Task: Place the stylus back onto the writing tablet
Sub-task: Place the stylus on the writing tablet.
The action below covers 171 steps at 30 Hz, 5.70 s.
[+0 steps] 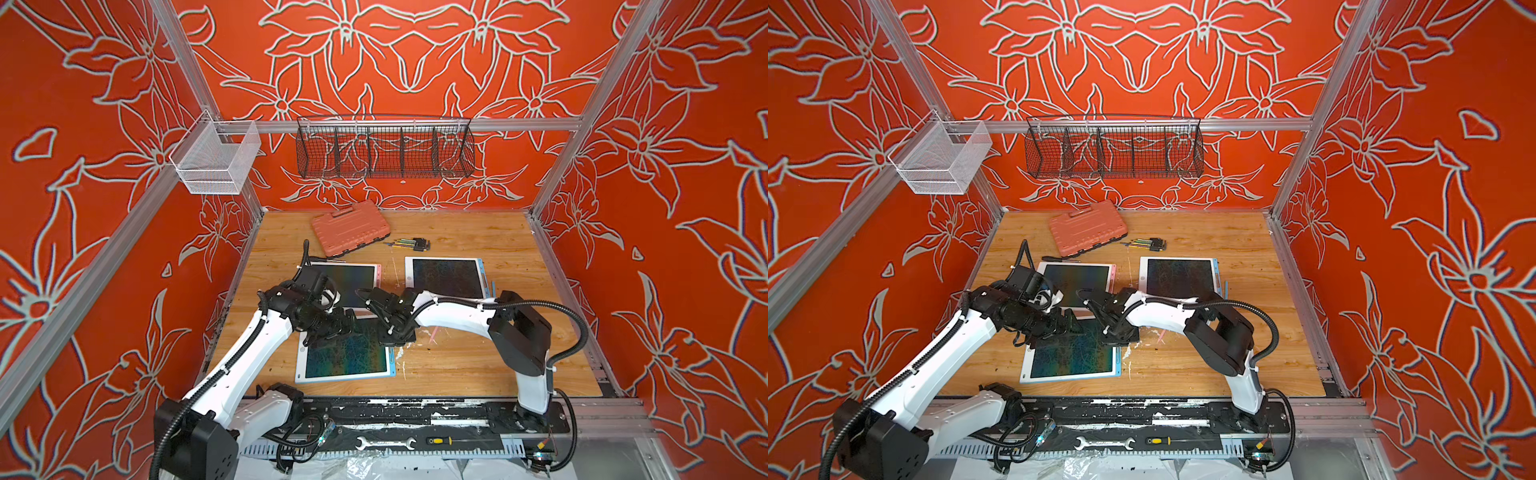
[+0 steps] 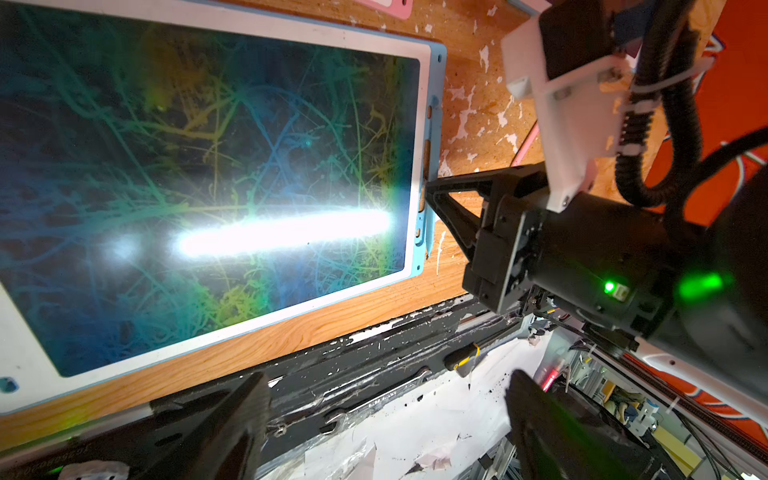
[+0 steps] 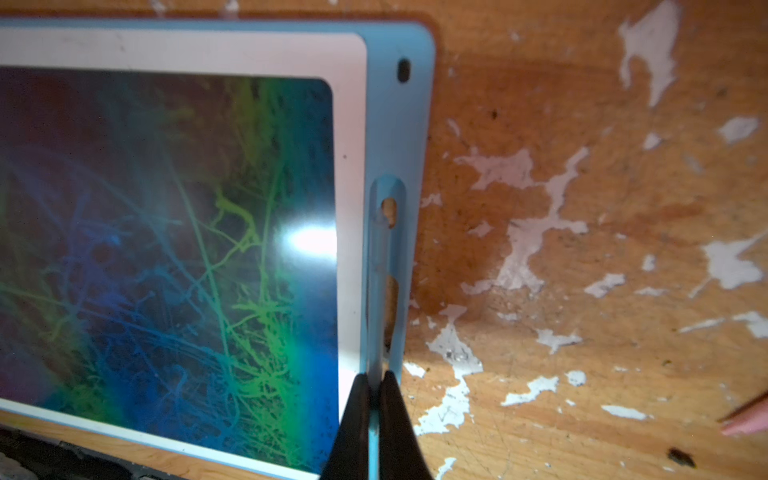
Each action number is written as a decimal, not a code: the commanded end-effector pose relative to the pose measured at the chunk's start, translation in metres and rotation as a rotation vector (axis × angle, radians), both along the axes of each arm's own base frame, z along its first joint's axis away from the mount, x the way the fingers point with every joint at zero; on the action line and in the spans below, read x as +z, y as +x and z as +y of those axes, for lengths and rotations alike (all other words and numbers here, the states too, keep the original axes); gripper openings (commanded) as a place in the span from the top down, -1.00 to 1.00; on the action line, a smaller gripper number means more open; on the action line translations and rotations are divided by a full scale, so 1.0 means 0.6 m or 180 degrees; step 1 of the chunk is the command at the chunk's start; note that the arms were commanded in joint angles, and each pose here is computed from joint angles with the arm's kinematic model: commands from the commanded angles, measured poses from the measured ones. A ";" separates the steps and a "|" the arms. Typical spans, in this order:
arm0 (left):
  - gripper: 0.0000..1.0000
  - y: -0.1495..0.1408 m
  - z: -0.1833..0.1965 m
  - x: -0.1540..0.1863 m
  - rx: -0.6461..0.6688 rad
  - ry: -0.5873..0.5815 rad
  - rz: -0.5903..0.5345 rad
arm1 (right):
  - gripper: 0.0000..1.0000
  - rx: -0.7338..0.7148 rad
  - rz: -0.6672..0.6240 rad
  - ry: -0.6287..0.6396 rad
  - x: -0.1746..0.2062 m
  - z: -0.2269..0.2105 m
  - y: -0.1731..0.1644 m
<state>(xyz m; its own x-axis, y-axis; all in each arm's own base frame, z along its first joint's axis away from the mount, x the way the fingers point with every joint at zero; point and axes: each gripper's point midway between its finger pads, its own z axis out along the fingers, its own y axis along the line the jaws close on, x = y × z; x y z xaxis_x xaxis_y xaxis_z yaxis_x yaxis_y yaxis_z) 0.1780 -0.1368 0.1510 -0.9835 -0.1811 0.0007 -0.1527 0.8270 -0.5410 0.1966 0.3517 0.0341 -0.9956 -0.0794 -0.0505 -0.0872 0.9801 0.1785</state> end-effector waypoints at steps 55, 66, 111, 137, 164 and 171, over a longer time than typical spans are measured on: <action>-0.74 -0.006 0.004 -0.003 -0.0025 0.0010 0.0046 | 0.77 -0.0102 -0.0003 -0.0254 -0.018 -0.014 0.002; -0.75 -0.008 0.005 -0.002 -0.0017 0.0009 0.0044 | 0.75 -0.0114 -0.0030 -0.0258 -0.018 -0.013 0.006; -0.74 -0.008 0.004 -0.002 -0.0026 0.0006 0.0040 | 0.73 -0.0020 -0.0168 -0.0265 0.000 0.001 0.025; -0.74 -0.007 0.005 -0.002 -0.0027 0.0020 0.0033 | 0.94 -0.0047 0.0004 -0.0488 -0.037 -0.023 0.008; -0.74 -0.008 0.006 -0.002 -0.0010 0.0030 0.0042 | 0.92 -0.0112 -0.0055 -0.0377 -0.043 -0.015 0.013; -0.74 -0.004 0.011 0.008 0.0014 0.0075 -0.0076 | 0.80 -0.0085 -0.0406 -0.0147 0.026 0.000 0.042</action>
<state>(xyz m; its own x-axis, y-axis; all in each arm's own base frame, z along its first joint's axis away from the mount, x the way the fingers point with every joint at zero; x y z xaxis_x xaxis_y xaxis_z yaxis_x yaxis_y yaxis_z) 0.1778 -0.1354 0.1506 -0.9842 -0.1769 -0.0061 -0.1463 0.8322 -0.5349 0.2133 0.3538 0.0311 -0.9926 -0.0604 -0.1055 -0.0729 0.9901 0.1196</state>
